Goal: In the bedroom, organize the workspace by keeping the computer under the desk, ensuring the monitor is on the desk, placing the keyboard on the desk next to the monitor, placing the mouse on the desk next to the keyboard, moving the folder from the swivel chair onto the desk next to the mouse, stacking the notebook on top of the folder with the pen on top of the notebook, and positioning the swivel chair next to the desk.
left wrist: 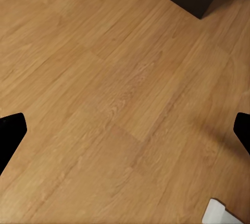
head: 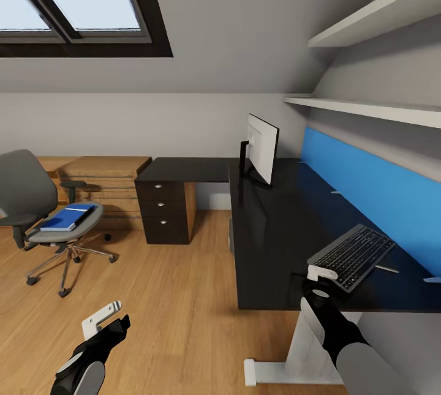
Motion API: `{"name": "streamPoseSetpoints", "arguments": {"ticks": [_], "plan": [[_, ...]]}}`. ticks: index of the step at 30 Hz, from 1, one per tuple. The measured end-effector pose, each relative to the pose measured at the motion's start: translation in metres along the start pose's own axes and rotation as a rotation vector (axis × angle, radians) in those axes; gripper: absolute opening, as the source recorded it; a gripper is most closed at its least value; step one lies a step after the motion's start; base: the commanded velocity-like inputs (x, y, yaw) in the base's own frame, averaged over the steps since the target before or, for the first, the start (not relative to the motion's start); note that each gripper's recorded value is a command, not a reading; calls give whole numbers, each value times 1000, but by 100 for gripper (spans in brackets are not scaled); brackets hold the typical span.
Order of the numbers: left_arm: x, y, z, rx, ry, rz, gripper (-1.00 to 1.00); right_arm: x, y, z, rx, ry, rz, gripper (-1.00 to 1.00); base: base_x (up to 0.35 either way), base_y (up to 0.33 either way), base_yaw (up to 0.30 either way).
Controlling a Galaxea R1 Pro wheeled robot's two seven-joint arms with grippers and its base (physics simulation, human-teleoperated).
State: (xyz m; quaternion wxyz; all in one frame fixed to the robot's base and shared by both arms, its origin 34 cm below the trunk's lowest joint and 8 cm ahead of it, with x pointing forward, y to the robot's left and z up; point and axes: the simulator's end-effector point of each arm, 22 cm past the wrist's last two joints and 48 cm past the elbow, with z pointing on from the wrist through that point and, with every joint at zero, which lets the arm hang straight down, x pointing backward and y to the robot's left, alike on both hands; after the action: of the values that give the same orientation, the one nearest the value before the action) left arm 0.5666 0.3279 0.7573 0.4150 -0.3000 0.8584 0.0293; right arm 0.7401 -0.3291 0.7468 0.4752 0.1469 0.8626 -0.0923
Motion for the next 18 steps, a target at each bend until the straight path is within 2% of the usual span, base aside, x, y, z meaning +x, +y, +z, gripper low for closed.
{"name": "streamPoseSetpoints", "arguments": {"ticks": [9, 18], "plan": [[0, 0, 0, -1, 1, 0, 100, -2, -4, 1, 10, -5, 5, 100, 0, 0, 0], [0, 0, 0, -1, 1, 0, 100, -2, -14, 0, 53, -5, 7, 100, 0, 0, 0]]}}
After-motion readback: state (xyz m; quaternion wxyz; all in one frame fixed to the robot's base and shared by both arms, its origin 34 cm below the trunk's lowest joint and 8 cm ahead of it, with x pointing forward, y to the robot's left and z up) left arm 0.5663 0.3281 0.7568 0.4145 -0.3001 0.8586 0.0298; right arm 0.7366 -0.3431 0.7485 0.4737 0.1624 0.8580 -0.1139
